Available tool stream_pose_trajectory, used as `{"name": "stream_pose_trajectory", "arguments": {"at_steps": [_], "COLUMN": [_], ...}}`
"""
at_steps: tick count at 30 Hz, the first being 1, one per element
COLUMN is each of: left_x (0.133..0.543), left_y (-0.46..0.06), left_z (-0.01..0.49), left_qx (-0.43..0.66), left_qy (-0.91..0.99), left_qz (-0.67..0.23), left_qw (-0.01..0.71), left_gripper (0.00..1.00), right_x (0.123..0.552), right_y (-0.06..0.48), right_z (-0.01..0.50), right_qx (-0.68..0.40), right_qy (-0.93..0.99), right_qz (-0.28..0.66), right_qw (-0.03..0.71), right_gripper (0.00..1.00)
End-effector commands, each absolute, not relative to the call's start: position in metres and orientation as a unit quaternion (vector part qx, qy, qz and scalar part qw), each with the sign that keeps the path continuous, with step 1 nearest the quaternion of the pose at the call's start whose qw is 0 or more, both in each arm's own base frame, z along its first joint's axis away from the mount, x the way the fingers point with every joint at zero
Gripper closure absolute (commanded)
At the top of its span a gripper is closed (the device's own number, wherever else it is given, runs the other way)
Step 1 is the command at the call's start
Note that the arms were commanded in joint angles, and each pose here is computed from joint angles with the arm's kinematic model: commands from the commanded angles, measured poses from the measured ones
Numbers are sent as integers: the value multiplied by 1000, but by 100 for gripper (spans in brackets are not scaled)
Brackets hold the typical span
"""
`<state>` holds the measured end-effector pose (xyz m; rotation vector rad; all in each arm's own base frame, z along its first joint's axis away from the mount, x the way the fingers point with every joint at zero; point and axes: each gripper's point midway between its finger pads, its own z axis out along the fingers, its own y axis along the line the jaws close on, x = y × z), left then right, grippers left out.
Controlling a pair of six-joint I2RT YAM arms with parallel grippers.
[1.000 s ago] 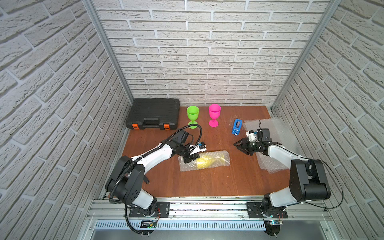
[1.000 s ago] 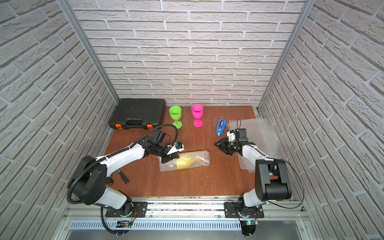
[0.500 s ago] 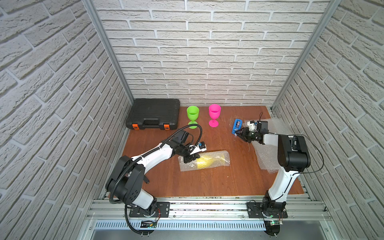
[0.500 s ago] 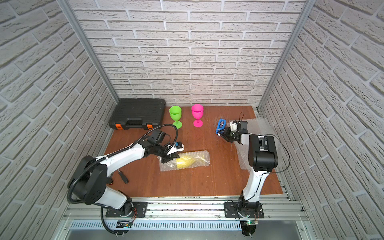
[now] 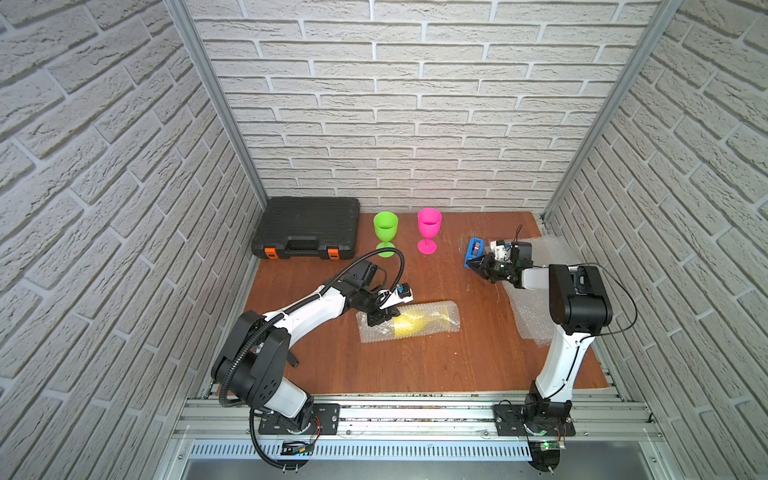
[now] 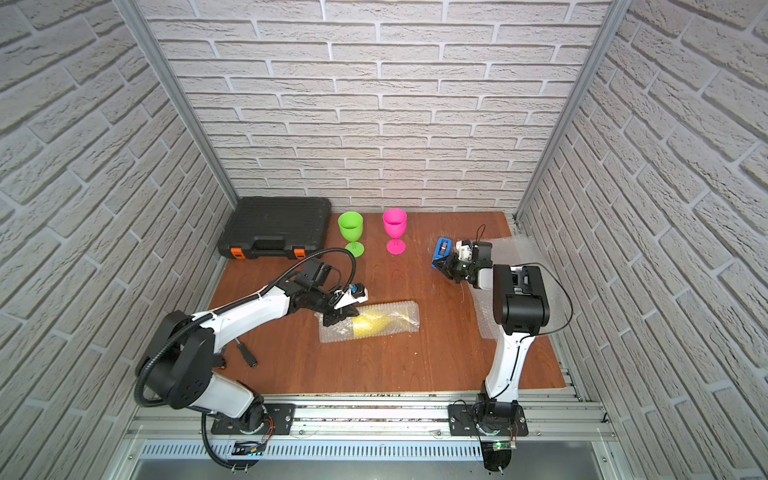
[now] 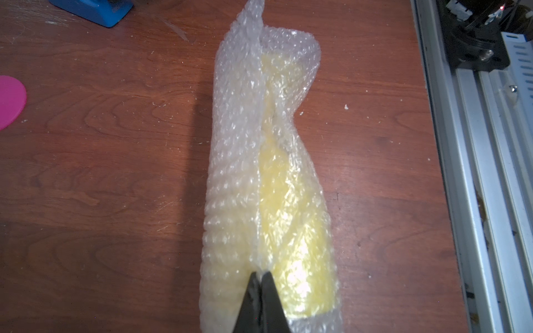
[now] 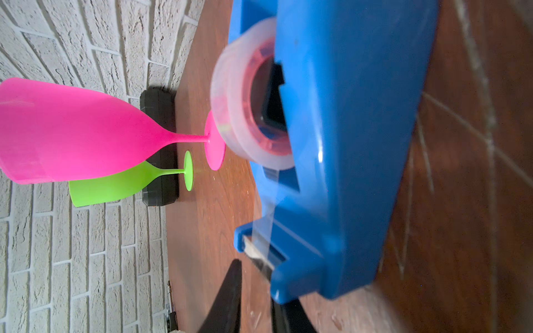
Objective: Wrap wine glasses in bubble wrap
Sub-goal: Tear off the tape using the Tape Cutter.
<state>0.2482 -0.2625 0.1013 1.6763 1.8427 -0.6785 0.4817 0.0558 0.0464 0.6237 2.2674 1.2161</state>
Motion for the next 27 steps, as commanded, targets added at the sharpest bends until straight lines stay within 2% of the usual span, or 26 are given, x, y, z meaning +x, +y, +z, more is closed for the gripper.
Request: {"name": "stream_pose_trajectory", "arguments": {"at_steps": [1,6,17,24,27], "left_x": [241,241,242,241,241], "left_y": [-259,-259,-259,-258,-258], "left_z": [91,91,91,90,91], "left_qx": [627,627,627,628,628], "left_qy": [693,693,693,693,694], "left_qz": [-255,-255,-255,-254,-254], "left_qw": [249,249,248,246,246], "left_gripper": [100,100,100,100,100], "right_x": [487,478,447,447,453], "right_y": [53,53,49,44,44], "right_z": [52,44,11,15,35], "right_qx": [222,235,283,290,276], "right_qy": [829,839,880,889,884], "right_qz": [443,430,351,322,329], "right_qw": [259,237,148,148,183], "right_gripper": [86,97,97,97,97]}}
